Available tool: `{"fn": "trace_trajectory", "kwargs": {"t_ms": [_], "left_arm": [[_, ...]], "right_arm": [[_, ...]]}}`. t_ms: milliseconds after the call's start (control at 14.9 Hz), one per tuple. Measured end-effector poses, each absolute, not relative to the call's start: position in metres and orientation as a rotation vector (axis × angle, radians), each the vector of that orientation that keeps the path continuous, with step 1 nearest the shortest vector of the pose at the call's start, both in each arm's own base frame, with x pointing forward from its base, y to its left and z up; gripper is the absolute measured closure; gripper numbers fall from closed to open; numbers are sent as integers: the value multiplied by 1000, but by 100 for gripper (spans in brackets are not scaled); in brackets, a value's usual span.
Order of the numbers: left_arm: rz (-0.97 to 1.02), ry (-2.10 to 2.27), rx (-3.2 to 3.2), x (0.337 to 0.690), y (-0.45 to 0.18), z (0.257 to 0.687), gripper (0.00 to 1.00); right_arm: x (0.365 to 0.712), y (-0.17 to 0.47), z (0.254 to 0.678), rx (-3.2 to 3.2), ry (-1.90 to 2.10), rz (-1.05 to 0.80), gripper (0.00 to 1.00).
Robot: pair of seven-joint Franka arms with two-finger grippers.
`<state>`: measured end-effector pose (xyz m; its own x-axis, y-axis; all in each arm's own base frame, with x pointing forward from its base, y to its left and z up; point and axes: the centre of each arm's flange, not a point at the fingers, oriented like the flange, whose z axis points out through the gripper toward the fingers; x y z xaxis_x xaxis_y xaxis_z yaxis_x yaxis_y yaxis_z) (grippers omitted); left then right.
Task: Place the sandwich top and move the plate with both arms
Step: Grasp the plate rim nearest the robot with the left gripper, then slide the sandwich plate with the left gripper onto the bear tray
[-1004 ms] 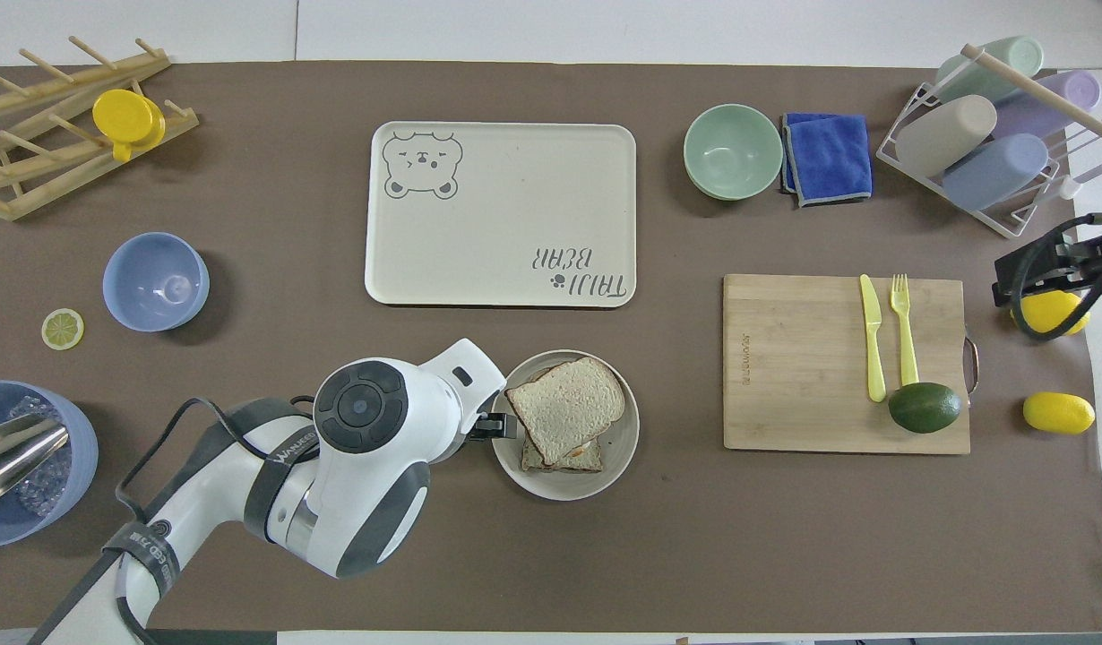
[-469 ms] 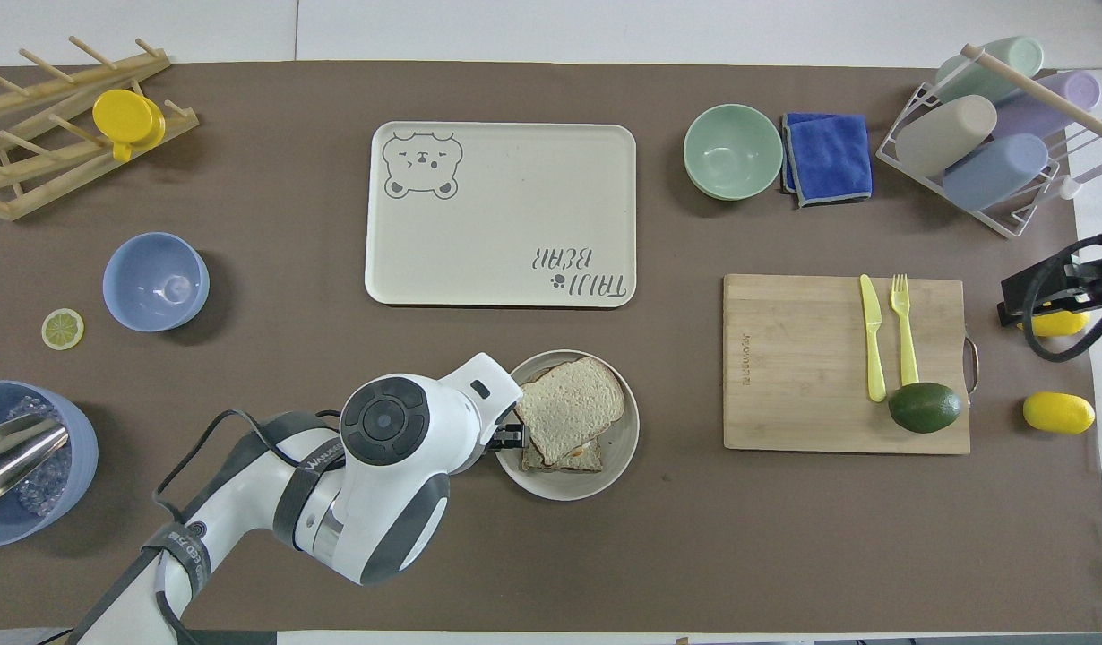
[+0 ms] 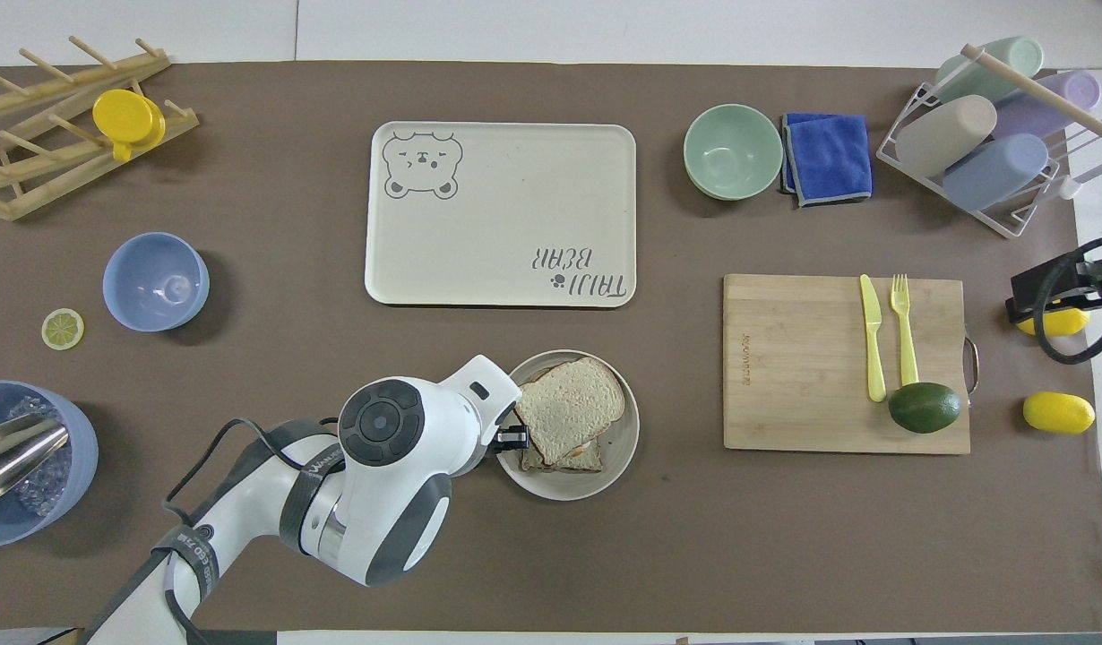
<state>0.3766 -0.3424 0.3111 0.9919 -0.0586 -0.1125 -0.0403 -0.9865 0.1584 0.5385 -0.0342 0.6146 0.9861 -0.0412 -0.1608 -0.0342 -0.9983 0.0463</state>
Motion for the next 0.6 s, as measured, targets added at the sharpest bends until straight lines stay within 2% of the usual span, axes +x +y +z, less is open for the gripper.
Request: {"fn": "trace_trajectory", "kwargs": {"t_ms": [201, 335, 402, 469, 536, 603], "left_arm": [[-176, -55, 2963, 375, -346, 307, 50], [-173, -57, 2960, 373, -349, 305, 53], [-174, -59, 2959, 372, -350, 305, 59], [-174, -59, 2958, 371, -351, 305, 59], [-174, -57, 2958, 371, -351, 304, 65], [-174, -56, 2958, 371, -351, 304, 75]], "right_arm": [[538, -39, 615, 3088, -73, -248, 0], [538, -48, 617, 3089, -97, -241, 0], [537, -50, 619, 3090, -104, -235, 0], [537, -51, 621, 3090, -107, -229, 0], [537, -52, 622, 3090, -110, -226, 0], [537, -56, 622, 3090, -120, -226, 0]]}}
